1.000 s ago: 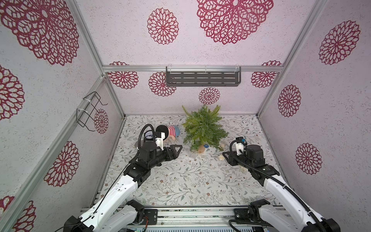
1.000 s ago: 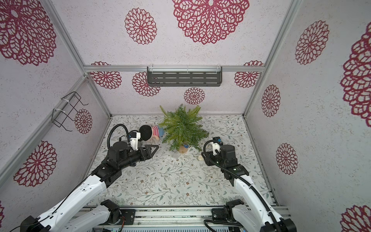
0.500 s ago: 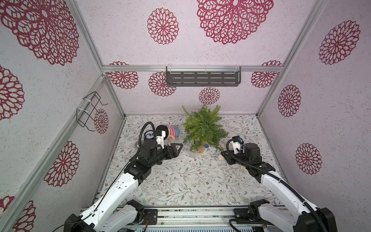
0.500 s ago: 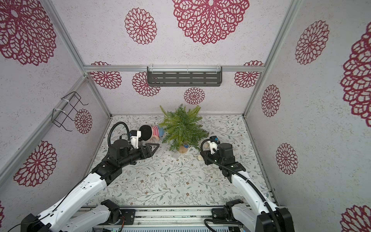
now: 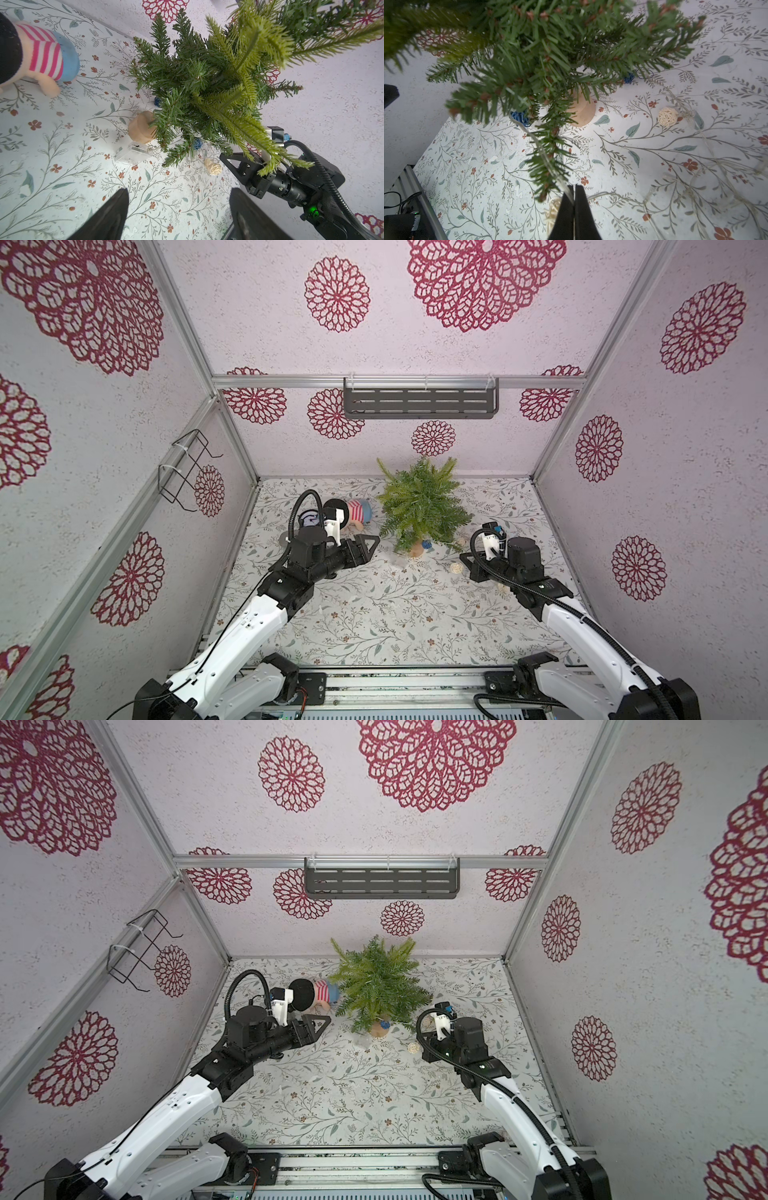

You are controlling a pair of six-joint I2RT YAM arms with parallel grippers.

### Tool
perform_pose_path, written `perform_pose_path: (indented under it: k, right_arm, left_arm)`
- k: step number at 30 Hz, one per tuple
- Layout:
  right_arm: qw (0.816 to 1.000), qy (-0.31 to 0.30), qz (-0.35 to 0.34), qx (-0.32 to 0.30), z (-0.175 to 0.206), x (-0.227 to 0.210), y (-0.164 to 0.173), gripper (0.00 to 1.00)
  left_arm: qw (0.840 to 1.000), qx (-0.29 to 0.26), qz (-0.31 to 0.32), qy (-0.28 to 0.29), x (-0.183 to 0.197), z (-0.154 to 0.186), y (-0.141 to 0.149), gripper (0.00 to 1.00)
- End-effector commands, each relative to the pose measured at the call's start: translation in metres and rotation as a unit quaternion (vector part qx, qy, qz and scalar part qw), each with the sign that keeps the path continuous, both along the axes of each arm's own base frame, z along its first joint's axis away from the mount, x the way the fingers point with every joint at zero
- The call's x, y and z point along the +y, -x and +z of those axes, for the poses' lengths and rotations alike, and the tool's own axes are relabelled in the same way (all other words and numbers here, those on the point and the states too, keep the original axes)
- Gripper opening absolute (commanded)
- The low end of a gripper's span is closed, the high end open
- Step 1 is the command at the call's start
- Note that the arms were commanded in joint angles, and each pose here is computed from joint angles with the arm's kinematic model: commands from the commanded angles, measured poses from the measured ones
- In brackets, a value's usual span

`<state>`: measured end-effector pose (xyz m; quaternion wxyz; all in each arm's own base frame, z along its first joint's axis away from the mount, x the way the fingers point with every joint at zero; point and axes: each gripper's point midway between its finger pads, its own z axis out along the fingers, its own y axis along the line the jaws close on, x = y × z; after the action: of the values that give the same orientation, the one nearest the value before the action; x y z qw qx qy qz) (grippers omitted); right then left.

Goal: Remove string lights from the small christmas tree
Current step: Remove the light string from the Christmas tree.

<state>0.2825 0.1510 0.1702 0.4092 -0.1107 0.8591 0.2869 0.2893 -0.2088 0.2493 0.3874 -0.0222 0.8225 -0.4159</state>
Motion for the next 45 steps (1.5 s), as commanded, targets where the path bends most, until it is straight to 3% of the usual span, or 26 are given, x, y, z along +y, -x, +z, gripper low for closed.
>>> perform_pose_path:
  k: [1, 14, 22, 30, 45]
  right_arm:
    - [1.000, -0.001, 0.003, -0.026, 0.022, 0.000, 0.005, 0.00]
    - [0.995, -0.047, 0.079, -0.033, 0.055, 0.034, 0.028, 0.00]
    - [0.988, -0.065, 0.133, -0.048, 0.074, 0.068, 0.041, 0.00]
    - [0.979, -0.063, 0.184, -0.057, 0.082, 0.103, 0.058, 0.00]
    - [0.969, -0.046, 0.239, -0.050, 0.076, 0.126, 0.084, 0.00]
  left_arm:
    - [1.000, -0.019, -0.014, 0.013, -0.008, 0.019, 0.000, 0.81]
    - [0.999, -0.022, -0.016, 0.025, -0.011, 0.026, 0.004, 0.81]
    - [0.996, -0.001, -0.027, 0.089, -0.024, 0.023, 0.022, 0.80]
    - [0.993, 0.022, -0.035, 0.110, -0.043, 0.015, 0.041, 0.80]
    - [0.984, 0.065, -0.045, 0.157, -0.093, -0.006, 0.033, 0.66]
